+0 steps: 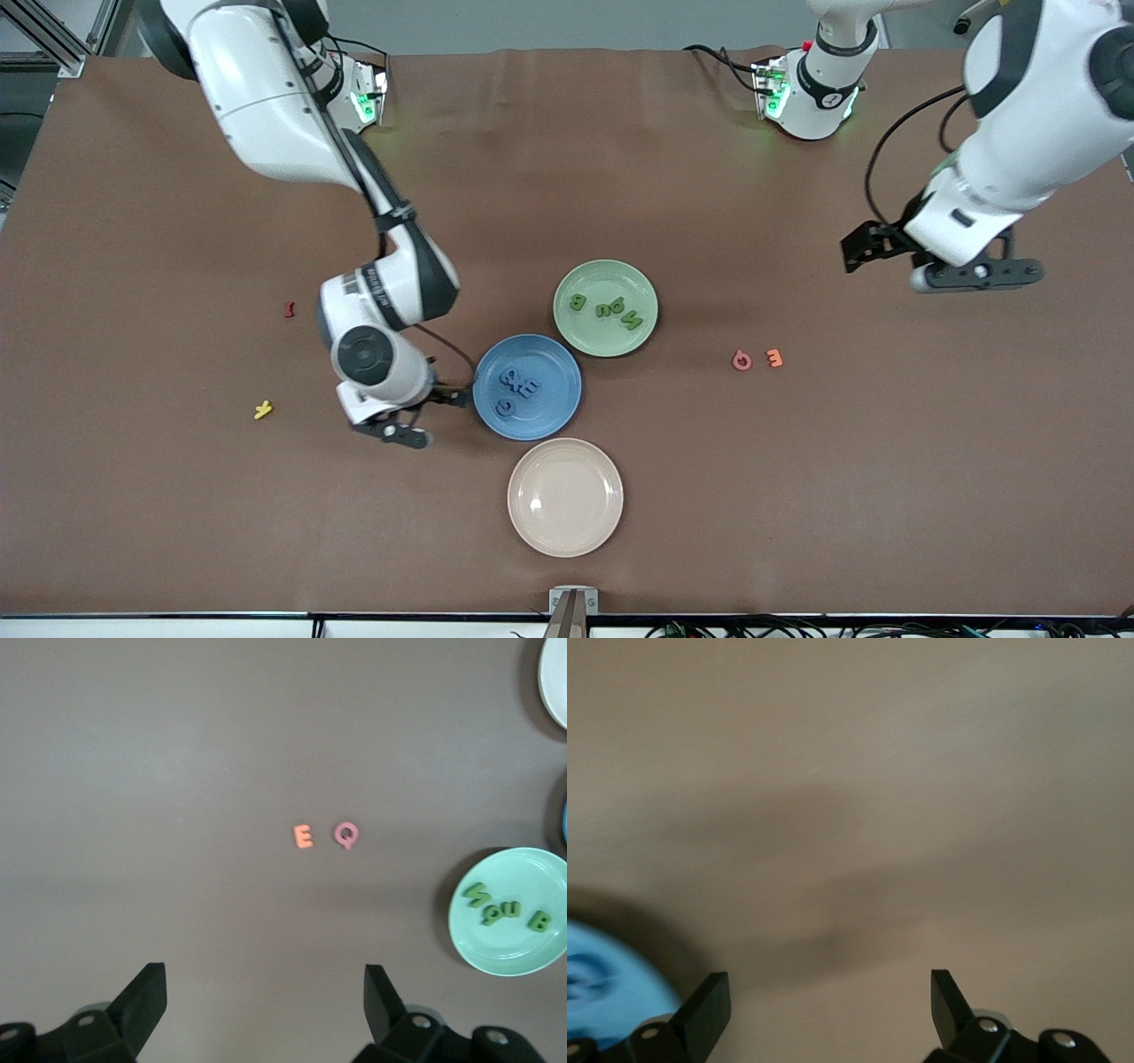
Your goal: Sort letters by color into matching plates
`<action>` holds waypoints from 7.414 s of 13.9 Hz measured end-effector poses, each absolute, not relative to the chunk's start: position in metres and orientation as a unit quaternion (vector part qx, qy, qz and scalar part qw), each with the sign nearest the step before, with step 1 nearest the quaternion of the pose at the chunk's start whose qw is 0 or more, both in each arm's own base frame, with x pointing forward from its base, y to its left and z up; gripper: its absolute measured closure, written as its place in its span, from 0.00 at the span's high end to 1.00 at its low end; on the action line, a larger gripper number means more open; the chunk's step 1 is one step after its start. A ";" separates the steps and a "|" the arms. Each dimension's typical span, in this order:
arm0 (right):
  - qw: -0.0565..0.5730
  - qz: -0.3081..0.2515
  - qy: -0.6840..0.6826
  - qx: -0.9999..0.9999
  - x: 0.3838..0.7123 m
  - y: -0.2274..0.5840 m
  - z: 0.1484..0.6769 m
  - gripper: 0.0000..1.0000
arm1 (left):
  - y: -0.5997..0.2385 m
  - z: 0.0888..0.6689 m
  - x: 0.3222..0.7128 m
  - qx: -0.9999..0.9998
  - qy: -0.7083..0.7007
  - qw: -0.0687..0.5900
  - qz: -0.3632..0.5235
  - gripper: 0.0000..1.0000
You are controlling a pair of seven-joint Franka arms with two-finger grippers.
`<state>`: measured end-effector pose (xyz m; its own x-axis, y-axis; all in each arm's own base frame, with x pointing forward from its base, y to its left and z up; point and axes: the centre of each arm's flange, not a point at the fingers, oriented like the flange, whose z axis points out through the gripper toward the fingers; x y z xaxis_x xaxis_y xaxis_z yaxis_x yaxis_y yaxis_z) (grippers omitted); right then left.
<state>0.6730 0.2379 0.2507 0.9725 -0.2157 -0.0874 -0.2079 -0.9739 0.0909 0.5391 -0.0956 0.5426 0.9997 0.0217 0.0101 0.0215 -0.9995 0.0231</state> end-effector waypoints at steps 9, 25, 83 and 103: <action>0.047 -0.099 -0.011 0.994 0.673 0.025 0.409 1.00 | -0.013 0.628 0.547 0.998 -0.004 0.010 0.068 1.00; 0.038 -0.073 -0.039 0.996 0.660 -0.042 0.521 1.00 | -0.010 0.641 0.569 0.996 -0.011 0.010 0.083 1.00; -0.016 -0.001 -0.004 1.000 0.515 -0.044 0.639 1.00 | -0.025 0.630 0.577 0.997 -0.025 0.013 0.073 1.00; -0.004 -0.008 -0.002 1.000 0.514 -0.047 0.635 1.00 | -0.020 0.642 0.578 0.996 -0.015 0.013 0.085 1.00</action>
